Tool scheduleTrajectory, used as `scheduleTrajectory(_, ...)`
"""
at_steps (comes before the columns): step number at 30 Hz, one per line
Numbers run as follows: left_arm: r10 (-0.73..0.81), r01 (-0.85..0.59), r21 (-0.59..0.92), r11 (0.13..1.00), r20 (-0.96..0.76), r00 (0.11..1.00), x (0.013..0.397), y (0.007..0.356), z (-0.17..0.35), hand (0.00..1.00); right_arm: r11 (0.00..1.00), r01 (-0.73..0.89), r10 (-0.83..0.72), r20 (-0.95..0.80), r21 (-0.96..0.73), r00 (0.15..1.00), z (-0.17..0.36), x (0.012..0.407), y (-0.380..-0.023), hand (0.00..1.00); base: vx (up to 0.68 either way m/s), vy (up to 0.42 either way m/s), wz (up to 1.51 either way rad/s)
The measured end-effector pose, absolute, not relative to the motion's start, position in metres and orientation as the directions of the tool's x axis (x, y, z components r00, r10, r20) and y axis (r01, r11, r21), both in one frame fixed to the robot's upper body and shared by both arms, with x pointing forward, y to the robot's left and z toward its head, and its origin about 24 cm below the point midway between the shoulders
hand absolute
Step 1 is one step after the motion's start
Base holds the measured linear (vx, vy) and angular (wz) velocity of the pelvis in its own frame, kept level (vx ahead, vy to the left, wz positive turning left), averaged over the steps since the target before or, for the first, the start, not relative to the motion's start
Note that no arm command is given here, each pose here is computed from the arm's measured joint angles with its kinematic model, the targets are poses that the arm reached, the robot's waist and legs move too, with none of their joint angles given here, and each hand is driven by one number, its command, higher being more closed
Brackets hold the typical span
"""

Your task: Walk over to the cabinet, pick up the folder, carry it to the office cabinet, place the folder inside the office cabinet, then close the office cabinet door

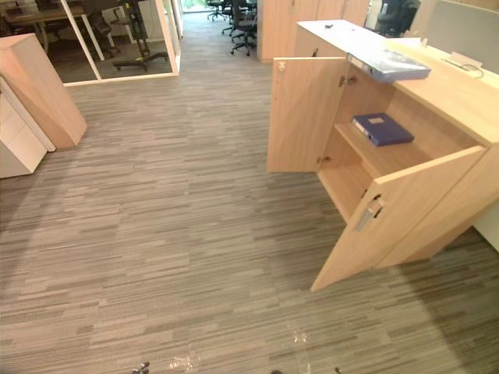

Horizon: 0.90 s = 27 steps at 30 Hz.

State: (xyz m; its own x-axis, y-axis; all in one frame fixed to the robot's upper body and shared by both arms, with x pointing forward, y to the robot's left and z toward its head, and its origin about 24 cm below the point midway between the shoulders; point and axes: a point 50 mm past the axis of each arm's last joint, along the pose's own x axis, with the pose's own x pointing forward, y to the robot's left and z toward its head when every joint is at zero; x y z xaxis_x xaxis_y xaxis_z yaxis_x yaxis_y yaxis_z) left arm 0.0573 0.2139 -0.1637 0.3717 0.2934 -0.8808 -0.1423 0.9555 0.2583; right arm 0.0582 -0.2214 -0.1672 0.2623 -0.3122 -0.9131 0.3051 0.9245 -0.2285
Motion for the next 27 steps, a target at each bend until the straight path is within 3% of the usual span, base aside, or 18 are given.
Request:
scheduleTrajectory(13, 0.291, -0.155, 0.249, 0.956, -0.868, 0.402, 0.064, 0.214, -0.162, 0.00, 0.924, 0.318, -0.314, -0.895, -0.212, 0.317, -0.164, 0.082, -0.219, 0.00, -0.02, -0.002, 0.01)
scheduleTrajectory(27, 0.318, -0.102, 0.304, 0.947, -0.847, 0.425, 0.069, 0.216, -0.160, 0.00, 0.914, 0.329, -0.345, -0.885, -0.240, 0.313, -0.164, 0.083, -0.216, 0.00, -0.01, 0.001, 0.00)
